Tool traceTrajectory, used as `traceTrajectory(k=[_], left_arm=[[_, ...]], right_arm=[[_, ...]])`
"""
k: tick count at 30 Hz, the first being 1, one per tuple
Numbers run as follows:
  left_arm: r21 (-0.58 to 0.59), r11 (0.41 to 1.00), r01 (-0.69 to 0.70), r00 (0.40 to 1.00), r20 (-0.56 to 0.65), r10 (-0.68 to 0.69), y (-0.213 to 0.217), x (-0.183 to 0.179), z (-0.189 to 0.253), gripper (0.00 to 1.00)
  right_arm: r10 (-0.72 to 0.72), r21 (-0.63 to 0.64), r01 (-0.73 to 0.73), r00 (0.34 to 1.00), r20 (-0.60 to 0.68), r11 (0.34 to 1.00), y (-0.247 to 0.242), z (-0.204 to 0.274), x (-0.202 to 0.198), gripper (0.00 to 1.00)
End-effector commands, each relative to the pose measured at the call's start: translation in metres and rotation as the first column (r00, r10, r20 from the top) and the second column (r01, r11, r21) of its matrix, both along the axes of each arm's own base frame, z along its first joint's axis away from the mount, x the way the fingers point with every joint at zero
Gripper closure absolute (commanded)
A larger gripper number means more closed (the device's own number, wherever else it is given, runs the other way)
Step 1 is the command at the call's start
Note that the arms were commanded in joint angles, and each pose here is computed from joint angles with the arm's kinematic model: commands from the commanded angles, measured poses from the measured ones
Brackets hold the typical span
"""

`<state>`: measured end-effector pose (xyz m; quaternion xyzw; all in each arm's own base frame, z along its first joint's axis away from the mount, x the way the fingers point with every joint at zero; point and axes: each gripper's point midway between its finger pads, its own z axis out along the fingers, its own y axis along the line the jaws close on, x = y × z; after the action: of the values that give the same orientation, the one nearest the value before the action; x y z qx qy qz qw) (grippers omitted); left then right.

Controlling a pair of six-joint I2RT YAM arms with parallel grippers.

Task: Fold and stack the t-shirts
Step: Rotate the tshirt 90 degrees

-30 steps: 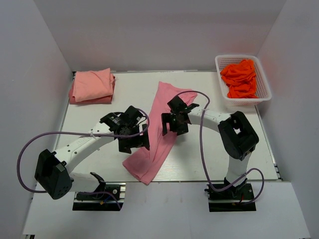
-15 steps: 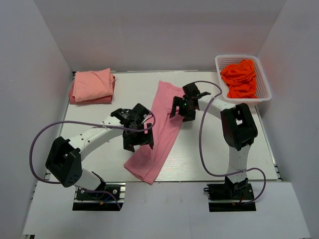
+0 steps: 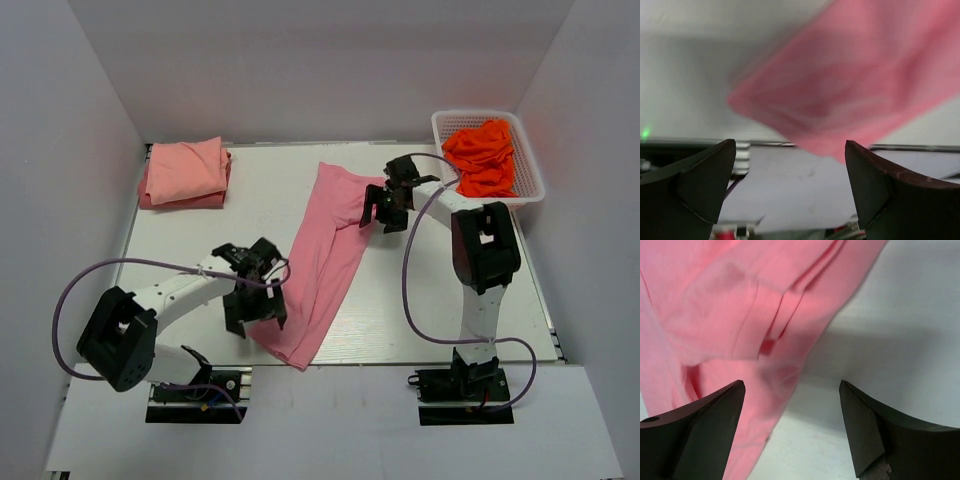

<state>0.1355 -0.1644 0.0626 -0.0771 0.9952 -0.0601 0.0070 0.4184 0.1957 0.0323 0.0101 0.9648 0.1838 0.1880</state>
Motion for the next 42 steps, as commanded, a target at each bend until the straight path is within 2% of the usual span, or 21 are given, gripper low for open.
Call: traceTrajectory(k=[1,5,6,7,11,12,14,15,16,17,19,25,28,30,32,33,35,37,40,41,42], left_arm=[[0.028,0.99,-0.136,0.988,-0.063,0.138,0.018,-0.023,-0.022,0.0],[-0.042,0.982,-0.182,0.982,-0.06,0.179,0.01,-0.023,-0.043,0.02],[-0.043,0.982,-0.182,0.982,-0.059,0.179,0.009,-0.022,-0.045,0.07],[-0.023,0.981,-0.192,0.98,-0.054,0.191,0.011,-0.02,-0.048,0.21],[0.055,0.979,-0.196,0.979,-0.042,0.198,0.021,-0.015,-0.055,0.54],[0.062,0.981,-0.185,0.981,-0.048,0.188,0.022,-0.016,-0.057,0.61],[0.047,0.984,-0.172,0.982,-0.073,0.176,0.016,-0.017,-0.058,0.85],[0.043,0.986,-0.16,0.983,-0.085,0.163,0.015,-0.018,-0.061,0.93],[0.031,0.987,-0.159,0.983,-0.088,0.162,0.011,-0.015,-0.06,0.99],[0.01,0.99,-0.142,0.984,-0.102,0.143,0.006,-0.015,-0.058,1.0],[-0.016,0.993,-0.119,0.986,-0.12,0.116,-0.005,-0.012,-0.06,1.0],[-0.183,0.983,-0.02,0.989,-0.148,-0.007,-0.058,0.016,-0.046,1.0],[-0.271,0.962,0.016,0.987,-0.149,-0.059,-0.084,0.032,-0.041,1.0],[-0.297,0.954,0.042,0.988,-0.132,-0.085,-0.095,0.039,-0.038,1.0],[-0.325,0.944,0.06,0.989,-0.11,-0.1,-0.105,0.048,-0.031,1.0],[-0.33,0.941,0.071,0.989,-0.102,-0.11,-0.107,0.046,-0.028,0.9],[-0.367,0.924,0.105,0.99,-0.053,-0.134,-0.112,0.047,-0.009,0.79],[-0.394,0.91,0.128,0.989,-0.018,-0.147,-0.112,0.045,0.002,0.58],[-0.407,0.899,0.16,0.986,0.018,-0.167,-0.104,0.031,0.02,0.35],[-0.4,0.902,0.16,0.986,0.024,-0.164,-0.099,0.028,0.023,0.29],[-0.375,0.913,0.16,0.987,0.047,-0.153,-0.089,0.024,0.026,0.23]], right_arm=[[0.018,-0.005,-0.019,0.998,-0.065,1.0,0.003,-0.004,-0.029,0.19],[-0.019,0.015,0.02,0.998,-0.061,1.0,0.012,-0.006,-0.022,0.27],[-0.034,-0.001,0.034,0.996,-0.079,0.999,0.012,-0.013,-0.023,0.29],[-0.057,0.0,0.057,0.995,-0.078,0.998,0.013,-0.012,-0.018,0.32],[-0.155,-0.04,0.153,0.985,-0.079,0.987,0.007,-0.02,-0.002,0.45],[-0.203,-0.073,0.197,0.976,-0.077,0.978,0.0,-0.026,0.009,0.57],[-0.252,-0.098,0.242,0.961,-0.113,0.965,-0.002,-0.037,0.01,0.69],[-0.258,-0.071,0.253,0.963,-0.08,0.965,0.004,-0.025,0.028,0.77],[-0.278,-0.117,0.266,0.956,-0.097,0.957,-0.002,-0.043,0.029,0.79],[-0.282,-0.09,0.276,0.958,-0.055,0.957,0.001,-0.029,0.049,0.84],[-0.311,-0.135,0.299,0.946,-0.085,0.945,-0.007,-0.047,0.053,0.86],[-0.404,-0.097,0.401,0.915,-0.01,0.911,-0.039,-0.034,0.116,0.95],[-0.411,-0.057,0.411,0.912,0.017,0.91,-0.052,-0.025,0.137,0.95],[-0.355,-0.058,0.359,0.933,0.061,0.932,-0.063,-0.023,0.15,0.91],[-0.298,0.015,0.297,0.95,0.093,0.955,-0.054,-0.005,0.158,0.88],[-0.241,0.003,0.243,0.964,0.114,0.97,-0.052,-0.001,0.156,0.85],[-0.215,0.005,0.217,0.961,0.176,0.976,-0.051,0.027,0.159,0.75],[-0.187,0.003,0.191,0.955,0.232,0.982,-0.052,0.051,0.16,0.64],[-0.173,0.026,0.172,0.942,0.287,0.985,-0.052,0.095,0.153,0.37],[-0.158,0.007,0.161,0.954,0.254,0.987,-0.053,0.083,0.139,0.22],[-0.151,0.034,0.148,0.932,0.329,0.988,-0.048,0.124,0.135,0.1]])
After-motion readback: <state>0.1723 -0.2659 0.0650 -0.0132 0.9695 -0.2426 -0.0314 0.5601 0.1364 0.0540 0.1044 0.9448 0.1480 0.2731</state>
